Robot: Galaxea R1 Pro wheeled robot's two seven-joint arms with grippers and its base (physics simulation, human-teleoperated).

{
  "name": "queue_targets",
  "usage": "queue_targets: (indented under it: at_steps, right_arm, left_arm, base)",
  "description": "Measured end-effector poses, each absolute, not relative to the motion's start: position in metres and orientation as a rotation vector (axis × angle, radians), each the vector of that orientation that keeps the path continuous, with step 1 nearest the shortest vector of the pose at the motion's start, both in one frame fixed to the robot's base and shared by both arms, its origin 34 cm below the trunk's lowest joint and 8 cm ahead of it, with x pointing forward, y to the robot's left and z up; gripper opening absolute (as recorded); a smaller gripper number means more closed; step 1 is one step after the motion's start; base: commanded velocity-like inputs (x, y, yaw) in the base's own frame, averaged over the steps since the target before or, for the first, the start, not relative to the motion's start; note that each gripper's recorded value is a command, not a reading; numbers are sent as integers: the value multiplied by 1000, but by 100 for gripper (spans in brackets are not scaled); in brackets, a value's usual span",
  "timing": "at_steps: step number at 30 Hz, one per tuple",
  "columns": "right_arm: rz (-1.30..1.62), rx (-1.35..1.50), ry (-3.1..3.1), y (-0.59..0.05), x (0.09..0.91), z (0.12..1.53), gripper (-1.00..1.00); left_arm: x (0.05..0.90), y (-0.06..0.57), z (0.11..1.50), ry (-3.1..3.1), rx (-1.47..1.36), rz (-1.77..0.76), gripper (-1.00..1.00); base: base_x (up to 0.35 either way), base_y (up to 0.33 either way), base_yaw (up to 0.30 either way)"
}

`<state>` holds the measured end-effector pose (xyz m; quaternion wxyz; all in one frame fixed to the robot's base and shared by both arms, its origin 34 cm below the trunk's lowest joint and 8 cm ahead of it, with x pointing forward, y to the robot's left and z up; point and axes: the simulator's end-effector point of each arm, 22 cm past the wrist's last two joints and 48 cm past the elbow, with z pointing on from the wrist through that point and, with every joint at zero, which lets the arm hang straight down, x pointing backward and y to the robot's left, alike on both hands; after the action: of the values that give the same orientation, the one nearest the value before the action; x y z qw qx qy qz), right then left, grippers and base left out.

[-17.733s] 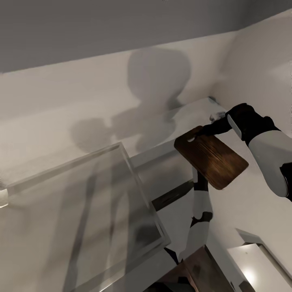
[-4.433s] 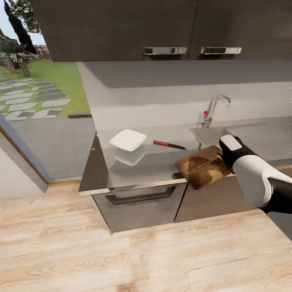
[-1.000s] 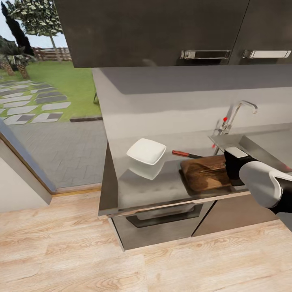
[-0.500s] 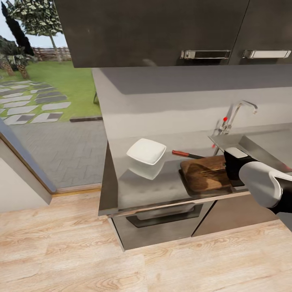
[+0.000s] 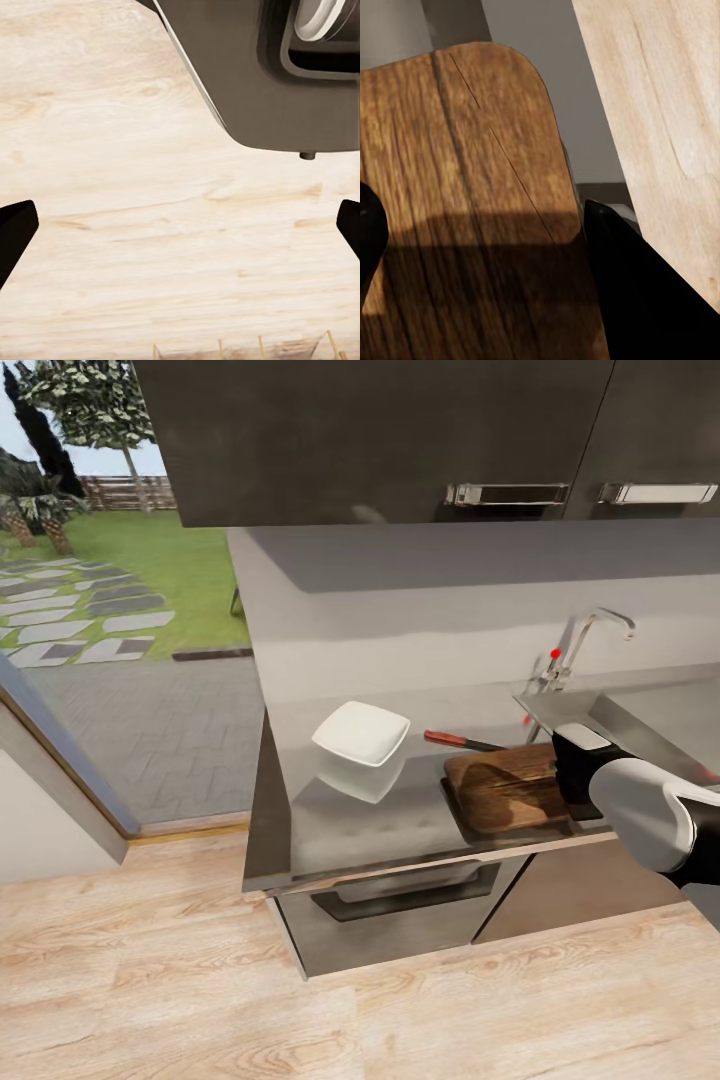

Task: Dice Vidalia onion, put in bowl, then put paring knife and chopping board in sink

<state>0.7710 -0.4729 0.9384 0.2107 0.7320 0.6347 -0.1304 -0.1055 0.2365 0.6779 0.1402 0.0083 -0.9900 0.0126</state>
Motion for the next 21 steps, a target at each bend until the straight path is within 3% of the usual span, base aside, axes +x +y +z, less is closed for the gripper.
queue_targets:
  at_steps: [21]
  right_arm:
    - [-365,2035,1763,-473,771,938,-100]
  left_arm:
    - [-106,235,678,-2859,26,39,100]
  base:
    - [27,0,0]
